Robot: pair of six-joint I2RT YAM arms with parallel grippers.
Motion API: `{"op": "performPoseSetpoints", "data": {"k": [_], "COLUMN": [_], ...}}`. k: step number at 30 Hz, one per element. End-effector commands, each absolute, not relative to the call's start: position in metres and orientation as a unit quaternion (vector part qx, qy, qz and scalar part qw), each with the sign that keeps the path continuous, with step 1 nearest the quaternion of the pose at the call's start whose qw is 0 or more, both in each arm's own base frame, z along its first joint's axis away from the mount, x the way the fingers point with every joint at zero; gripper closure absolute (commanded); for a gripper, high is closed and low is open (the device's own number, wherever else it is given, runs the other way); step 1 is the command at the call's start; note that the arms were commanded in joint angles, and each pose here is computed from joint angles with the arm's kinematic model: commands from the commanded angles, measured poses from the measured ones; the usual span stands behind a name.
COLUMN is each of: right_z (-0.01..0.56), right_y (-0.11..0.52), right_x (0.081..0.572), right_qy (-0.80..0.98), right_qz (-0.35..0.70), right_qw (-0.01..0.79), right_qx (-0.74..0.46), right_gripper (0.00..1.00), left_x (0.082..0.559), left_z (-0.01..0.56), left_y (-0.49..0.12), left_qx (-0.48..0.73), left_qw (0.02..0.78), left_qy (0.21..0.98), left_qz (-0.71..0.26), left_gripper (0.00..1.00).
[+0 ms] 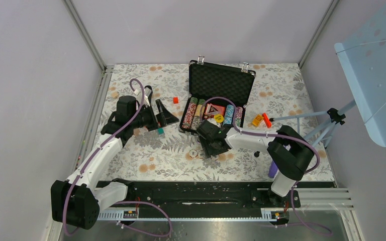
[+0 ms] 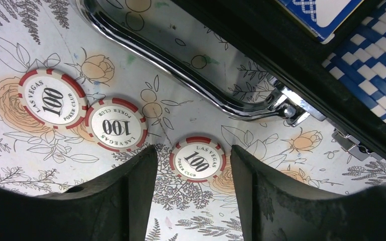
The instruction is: Pack up texas hold em set
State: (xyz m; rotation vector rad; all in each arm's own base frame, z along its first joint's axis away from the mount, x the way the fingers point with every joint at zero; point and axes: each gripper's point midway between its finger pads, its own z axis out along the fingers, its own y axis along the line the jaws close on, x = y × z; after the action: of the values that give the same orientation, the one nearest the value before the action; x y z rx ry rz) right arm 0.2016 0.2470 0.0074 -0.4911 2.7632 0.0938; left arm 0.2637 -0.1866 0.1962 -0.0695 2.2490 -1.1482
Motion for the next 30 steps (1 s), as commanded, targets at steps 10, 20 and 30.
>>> {"op": "performPoseSetpoints", "data": {"k": [10,20,30], "right_z": [-0.022,-0.023,-0.026], "right_y": [0.212,0.211,0.209], "right_x": [0.165,0.157,0.147], "right_qy": [0.982,0.981,0.980], "right_qz": [-0.002,-0.014,-0.025], "right_qw": [0.086,0.079,0.070], "right_qx": [-0.169,-0.175,-0.183], "right_gripper": [0.38,0.37,0.36], "left_x": [0.267,0.266,0.266], "left_z": [0.202,0.202,0.203], "left_y": [-0.188,-0.187,-0.188], "left_qx": [-0.015,-0.015,-0.014], "left_qw": [0.321,0.321,0.320], "left_qy": [0.841,0.841,0.840], "left_qz": [-0.435,-0.435,-0.437], "left_gripper": [0.02,0.02,0.02]}}
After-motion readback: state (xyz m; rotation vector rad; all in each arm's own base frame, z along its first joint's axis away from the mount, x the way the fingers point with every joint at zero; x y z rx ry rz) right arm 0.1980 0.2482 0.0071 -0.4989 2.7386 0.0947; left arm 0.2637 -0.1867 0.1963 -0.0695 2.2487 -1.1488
